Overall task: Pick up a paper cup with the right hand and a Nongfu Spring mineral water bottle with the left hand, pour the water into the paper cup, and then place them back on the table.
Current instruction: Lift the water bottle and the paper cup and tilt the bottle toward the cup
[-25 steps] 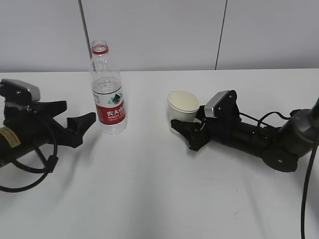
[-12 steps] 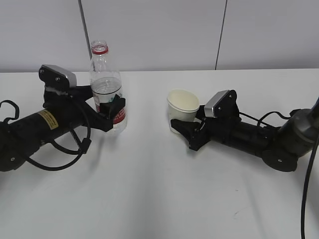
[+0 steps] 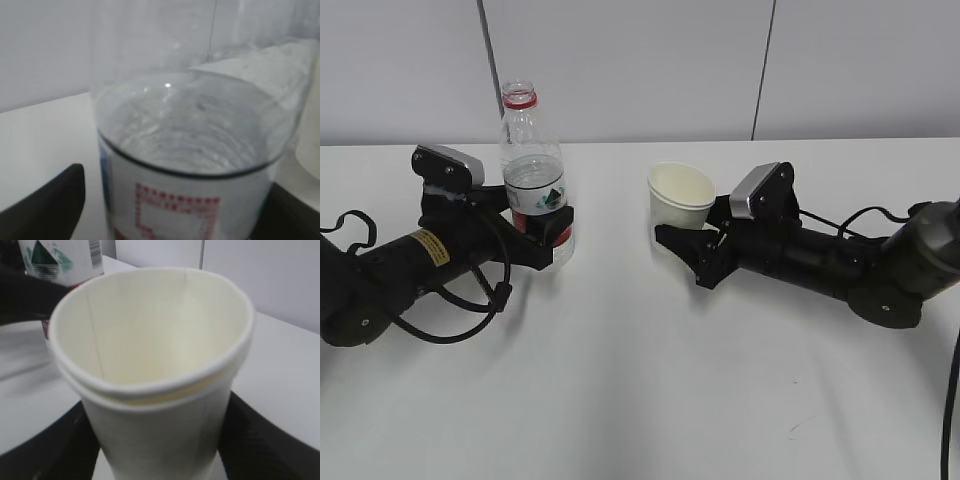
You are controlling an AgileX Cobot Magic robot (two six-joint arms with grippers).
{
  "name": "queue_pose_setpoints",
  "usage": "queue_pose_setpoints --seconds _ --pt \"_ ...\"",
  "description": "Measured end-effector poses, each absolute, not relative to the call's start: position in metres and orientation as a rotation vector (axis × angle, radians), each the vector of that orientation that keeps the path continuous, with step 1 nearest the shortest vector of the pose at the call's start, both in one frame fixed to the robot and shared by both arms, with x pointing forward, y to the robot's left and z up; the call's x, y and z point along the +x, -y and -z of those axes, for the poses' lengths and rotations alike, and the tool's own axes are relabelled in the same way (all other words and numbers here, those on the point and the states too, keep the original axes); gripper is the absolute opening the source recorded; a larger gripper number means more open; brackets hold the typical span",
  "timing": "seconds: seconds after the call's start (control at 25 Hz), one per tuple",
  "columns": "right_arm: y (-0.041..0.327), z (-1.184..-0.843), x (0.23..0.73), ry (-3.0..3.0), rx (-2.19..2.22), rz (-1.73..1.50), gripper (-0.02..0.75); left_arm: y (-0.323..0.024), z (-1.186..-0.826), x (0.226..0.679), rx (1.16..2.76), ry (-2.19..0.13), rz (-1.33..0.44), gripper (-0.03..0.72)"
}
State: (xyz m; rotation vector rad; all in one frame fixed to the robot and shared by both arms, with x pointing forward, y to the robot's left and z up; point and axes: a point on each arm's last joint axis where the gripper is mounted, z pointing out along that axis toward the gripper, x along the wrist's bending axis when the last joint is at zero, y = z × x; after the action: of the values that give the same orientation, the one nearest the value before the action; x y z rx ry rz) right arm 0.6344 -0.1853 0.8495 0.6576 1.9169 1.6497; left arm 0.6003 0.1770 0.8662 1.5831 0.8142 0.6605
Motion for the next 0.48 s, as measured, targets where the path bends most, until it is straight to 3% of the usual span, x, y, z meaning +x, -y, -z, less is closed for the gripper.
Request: queue_pose_setpoints --seconds 0.48 --pt "0.178 -0.874 0.628 -2.017 0.571 -1.697 0.495 -0.177 -0.865 0.601 1.582 -0.823 -0.663 0.342"
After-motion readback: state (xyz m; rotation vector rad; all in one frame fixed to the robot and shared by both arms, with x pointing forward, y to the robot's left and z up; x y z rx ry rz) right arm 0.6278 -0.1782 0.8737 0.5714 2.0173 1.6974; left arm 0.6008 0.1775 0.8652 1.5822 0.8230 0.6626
